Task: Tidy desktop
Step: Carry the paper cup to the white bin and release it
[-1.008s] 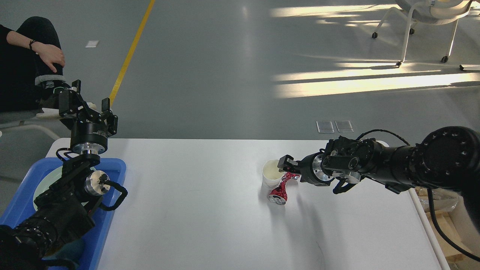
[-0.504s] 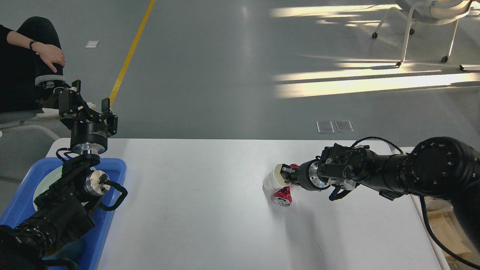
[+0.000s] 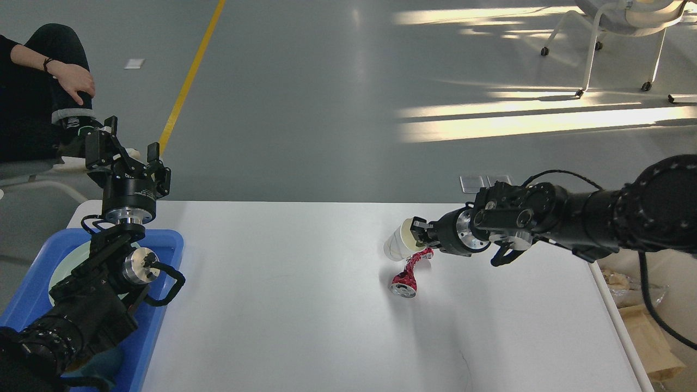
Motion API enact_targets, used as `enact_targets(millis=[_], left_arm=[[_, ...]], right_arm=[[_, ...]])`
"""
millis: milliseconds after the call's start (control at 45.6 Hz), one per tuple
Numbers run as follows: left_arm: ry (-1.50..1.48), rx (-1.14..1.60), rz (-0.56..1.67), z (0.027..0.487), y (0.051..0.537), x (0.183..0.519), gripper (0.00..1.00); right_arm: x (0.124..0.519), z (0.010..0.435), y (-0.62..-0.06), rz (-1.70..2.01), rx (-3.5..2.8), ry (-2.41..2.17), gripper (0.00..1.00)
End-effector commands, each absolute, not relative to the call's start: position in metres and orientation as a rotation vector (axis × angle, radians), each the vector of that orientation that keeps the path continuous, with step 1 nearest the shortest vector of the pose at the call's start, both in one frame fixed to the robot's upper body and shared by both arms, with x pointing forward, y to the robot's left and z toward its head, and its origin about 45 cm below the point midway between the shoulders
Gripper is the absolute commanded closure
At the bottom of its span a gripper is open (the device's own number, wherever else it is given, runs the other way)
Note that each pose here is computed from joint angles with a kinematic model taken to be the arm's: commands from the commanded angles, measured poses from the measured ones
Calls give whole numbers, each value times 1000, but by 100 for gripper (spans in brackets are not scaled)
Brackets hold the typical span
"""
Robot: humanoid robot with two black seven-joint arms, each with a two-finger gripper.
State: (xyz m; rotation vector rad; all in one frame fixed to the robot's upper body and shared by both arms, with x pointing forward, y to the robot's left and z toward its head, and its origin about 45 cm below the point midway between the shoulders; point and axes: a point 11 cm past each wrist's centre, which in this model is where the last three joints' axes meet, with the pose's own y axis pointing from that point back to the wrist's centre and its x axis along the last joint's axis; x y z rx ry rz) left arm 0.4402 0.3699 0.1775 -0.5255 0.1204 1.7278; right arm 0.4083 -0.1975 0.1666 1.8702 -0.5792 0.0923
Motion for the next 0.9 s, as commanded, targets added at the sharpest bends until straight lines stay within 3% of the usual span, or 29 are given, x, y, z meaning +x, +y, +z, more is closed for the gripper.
enact_targets(millis=[0, 329, 416, 570, 876], left_arm=[[120, -526, 1728, 177, 370, 440, 3], [120, -526, 1728, 177, 370, 440, 3], [120, -526, 1728, 177, 370, 440, 3], [120, -526, 1728, 177, 370, 440, 3], [120, -526, 1728, 177, 370, 440, 3]], right_arm=[[423, 226, -208, 144, 1892, -631, 100], [446, 395, -241, 261, 2014, -738, 100], [447, 414, -258, 272, 2016, -798, 100], [448, 401, -305, 213, 1937, -888, 100], [426, 286, -483, -42, 1563, -1127, 100]])
